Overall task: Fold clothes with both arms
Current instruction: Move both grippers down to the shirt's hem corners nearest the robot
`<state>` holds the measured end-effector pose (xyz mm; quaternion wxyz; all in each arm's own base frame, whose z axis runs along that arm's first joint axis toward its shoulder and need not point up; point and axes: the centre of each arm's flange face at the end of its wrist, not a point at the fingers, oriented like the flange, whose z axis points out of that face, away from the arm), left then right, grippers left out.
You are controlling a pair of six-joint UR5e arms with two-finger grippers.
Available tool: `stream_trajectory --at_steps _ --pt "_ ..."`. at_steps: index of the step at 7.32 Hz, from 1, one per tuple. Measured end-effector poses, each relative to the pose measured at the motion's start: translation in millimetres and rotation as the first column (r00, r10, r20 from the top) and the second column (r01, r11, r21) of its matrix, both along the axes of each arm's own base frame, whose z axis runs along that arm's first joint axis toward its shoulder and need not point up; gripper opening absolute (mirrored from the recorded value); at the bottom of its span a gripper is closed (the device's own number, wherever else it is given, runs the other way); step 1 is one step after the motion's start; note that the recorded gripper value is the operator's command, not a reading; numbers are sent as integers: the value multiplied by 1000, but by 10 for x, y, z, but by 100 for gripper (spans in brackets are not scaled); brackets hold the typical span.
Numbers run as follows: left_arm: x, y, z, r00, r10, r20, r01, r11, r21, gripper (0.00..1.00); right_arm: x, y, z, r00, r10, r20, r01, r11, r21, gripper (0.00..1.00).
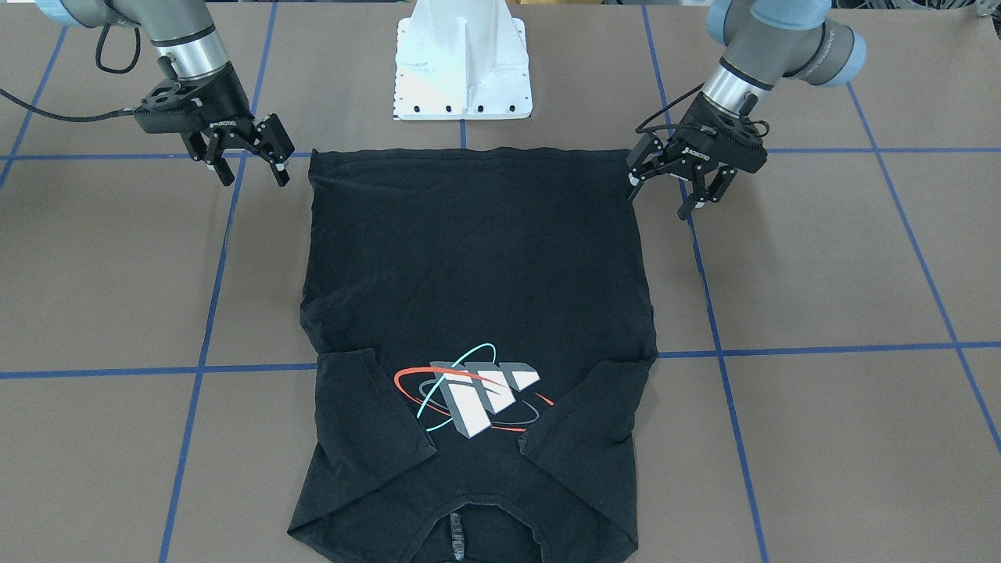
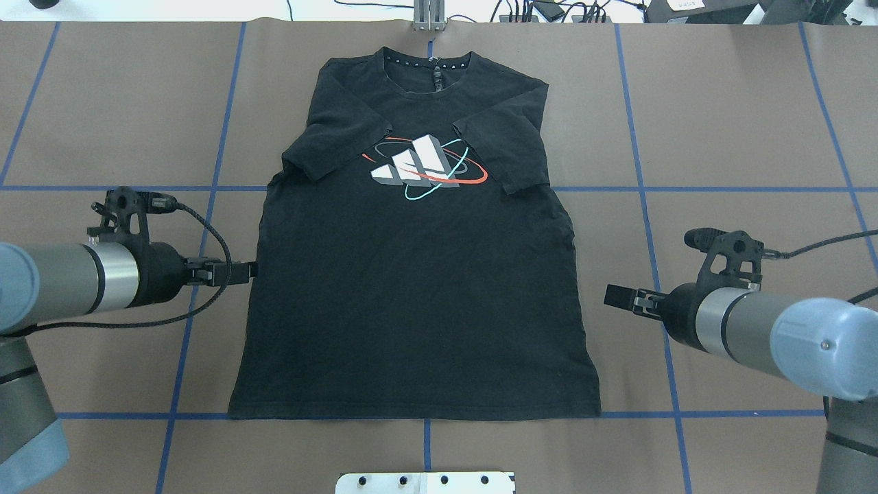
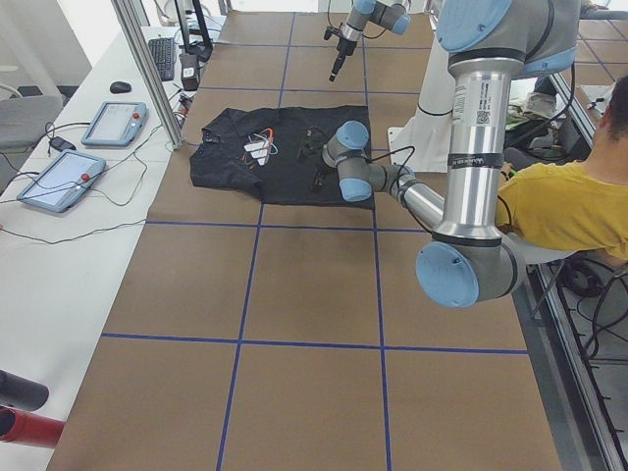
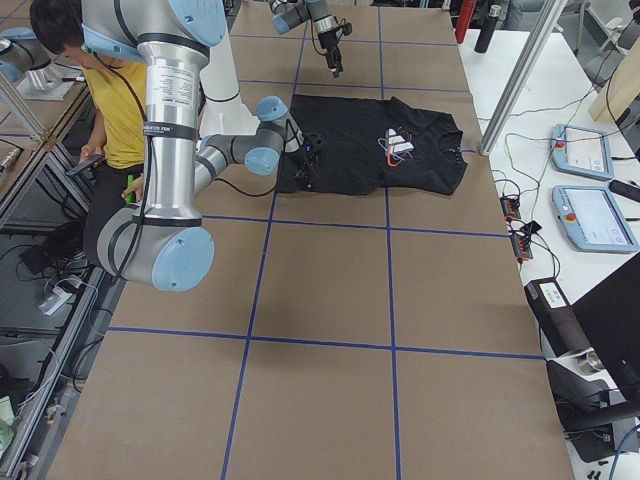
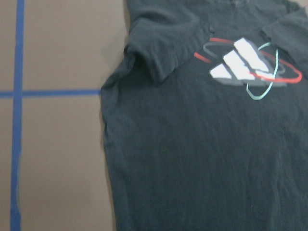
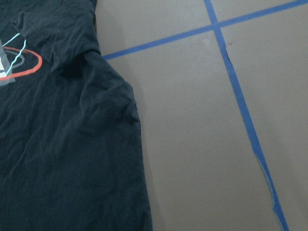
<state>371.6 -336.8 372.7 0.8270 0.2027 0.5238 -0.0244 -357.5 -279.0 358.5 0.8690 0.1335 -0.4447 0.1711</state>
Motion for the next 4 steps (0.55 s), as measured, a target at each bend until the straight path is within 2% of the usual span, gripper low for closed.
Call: stream_trajectory --at_steps 2,4 --pt "317 552 192 1000 13 20 -12 998 -59 99 -105 232 -13 1000 10 1 -10 1000 16 100" --pt "528 978 316 998 49 28 -46 993 -108 78 -122 269 -22 1000 12 3 -12 1000 21 100"
